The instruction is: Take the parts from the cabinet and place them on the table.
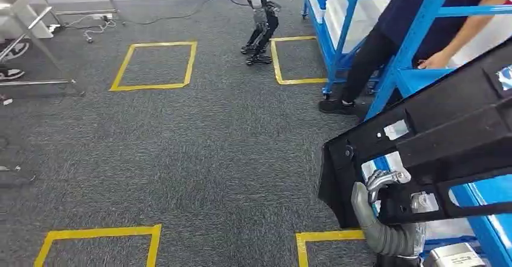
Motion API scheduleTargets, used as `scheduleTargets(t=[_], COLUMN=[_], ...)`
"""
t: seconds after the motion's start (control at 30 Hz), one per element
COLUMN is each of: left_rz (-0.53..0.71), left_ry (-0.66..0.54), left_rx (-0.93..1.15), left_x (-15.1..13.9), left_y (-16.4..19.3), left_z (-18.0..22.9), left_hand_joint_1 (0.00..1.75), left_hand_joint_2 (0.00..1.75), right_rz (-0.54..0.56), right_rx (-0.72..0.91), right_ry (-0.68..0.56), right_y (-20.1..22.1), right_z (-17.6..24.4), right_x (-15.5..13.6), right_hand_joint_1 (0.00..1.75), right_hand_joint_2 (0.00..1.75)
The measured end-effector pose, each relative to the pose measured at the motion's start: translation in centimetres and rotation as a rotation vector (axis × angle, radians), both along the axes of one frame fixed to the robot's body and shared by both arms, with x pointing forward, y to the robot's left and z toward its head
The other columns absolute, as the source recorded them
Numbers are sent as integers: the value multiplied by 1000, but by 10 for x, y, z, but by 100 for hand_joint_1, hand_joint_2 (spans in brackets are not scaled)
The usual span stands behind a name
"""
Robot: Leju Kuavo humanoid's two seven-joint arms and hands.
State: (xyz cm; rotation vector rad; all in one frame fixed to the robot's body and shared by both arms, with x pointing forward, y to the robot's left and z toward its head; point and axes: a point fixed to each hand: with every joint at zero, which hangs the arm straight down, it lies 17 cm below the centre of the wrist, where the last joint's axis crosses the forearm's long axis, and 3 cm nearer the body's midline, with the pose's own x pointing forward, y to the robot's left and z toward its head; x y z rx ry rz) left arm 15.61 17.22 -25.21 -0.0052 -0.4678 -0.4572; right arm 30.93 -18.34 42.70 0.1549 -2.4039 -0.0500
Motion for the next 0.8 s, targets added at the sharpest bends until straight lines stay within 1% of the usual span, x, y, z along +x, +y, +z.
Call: scheduleTargets(t=[0.07, 0.2, 0.27, 0.4, 0.57, 0.7, 0.8], left_rz=[16, 85, 96, 116, 111, 105, 105], left_ry=[31, 144, 165, 144, 152, 137, 120], left_rx=[8, 40, 52, 59, 70, 76, 65], left_x=[-1, -12, -12, 1, -14, -15, -13], left_y=[1, 12, 14, 19, 21, 22, 15], left_z=[-1, -7, -8, -5, -9, -10, -8], left_hand_joint_1=[0, 0, 0, 0, 0, 0, 0], left_hand_joint_2=[175, 175, 175, 175, 175, 175, 175], right_rz=[7, 21, 19, 23, 25, 29, 35], right_rx=[-6, -20, -21, -17, -12, -5, -6], right_ry=[-16, -48, -51, -38, -34, -12, 8], right_y=[5, 16, 18, 20, 20, 19, 17], right_z=[4, 14, 15, 14, 13, 8, 3], right_x=[0, 1, 2, 4, 6, 8, 10], right_hand_joint_1=[175, 175, 175, 175, 175, 175, 175], right_hand_joint_2=[175, 175, 175, 175, 175, 175, 175])
